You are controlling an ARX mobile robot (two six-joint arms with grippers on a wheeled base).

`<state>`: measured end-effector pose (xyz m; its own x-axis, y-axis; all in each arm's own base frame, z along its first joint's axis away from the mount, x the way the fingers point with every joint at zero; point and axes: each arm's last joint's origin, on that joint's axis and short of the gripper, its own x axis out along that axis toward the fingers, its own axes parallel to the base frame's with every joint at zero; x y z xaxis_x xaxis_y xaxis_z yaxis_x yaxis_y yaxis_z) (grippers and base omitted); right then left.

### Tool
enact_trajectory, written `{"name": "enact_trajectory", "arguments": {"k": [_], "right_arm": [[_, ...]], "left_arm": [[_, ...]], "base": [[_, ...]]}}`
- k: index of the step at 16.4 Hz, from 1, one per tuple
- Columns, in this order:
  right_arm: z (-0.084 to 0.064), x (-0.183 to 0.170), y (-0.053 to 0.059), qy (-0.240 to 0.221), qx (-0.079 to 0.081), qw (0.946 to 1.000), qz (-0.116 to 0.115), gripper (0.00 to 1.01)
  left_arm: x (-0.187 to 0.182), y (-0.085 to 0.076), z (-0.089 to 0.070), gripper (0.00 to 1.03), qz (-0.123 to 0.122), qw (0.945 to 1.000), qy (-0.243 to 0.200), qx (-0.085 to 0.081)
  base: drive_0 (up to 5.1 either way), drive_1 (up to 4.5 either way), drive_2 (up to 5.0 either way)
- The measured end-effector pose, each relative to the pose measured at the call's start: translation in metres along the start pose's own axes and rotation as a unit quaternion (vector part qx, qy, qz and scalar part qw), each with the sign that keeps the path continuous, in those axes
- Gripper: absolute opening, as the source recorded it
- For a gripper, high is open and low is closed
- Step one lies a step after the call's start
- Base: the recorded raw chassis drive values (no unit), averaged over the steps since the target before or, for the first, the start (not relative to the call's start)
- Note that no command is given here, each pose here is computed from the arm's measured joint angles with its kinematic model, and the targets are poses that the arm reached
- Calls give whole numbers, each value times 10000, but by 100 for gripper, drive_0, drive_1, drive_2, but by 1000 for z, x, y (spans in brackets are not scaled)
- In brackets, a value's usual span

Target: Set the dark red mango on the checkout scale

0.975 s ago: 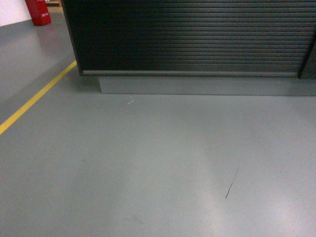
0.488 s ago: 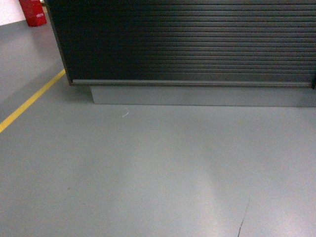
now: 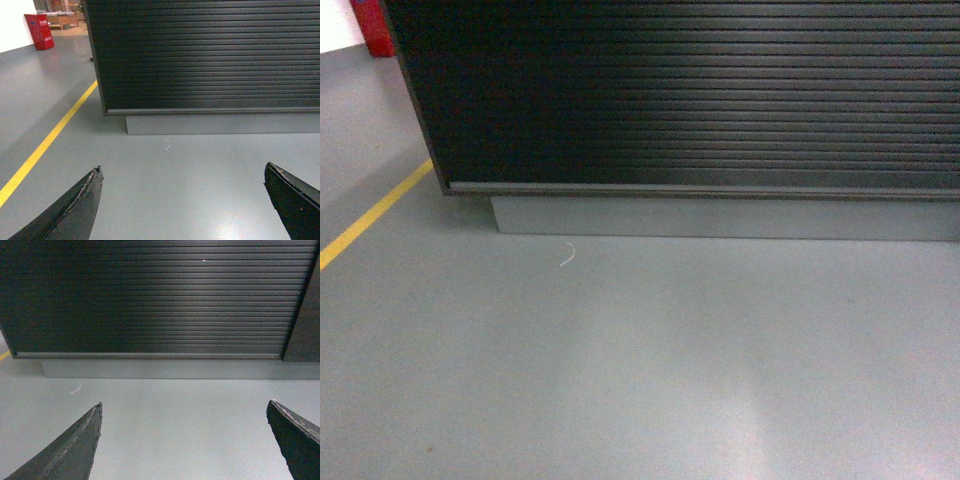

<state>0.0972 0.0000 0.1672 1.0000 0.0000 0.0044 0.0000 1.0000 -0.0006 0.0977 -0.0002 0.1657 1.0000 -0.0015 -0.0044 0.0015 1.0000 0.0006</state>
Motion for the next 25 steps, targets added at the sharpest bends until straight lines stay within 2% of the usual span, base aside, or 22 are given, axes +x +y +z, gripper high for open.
{"name": "enact_trajectory", "arguments": {"k": [25], "right_arm": [[0,0,0,-2,0,10000,0,98]], "left_arm": [[0,0,0,98,0,10000,-6,0]], "base": [[3,289,-283]]}}
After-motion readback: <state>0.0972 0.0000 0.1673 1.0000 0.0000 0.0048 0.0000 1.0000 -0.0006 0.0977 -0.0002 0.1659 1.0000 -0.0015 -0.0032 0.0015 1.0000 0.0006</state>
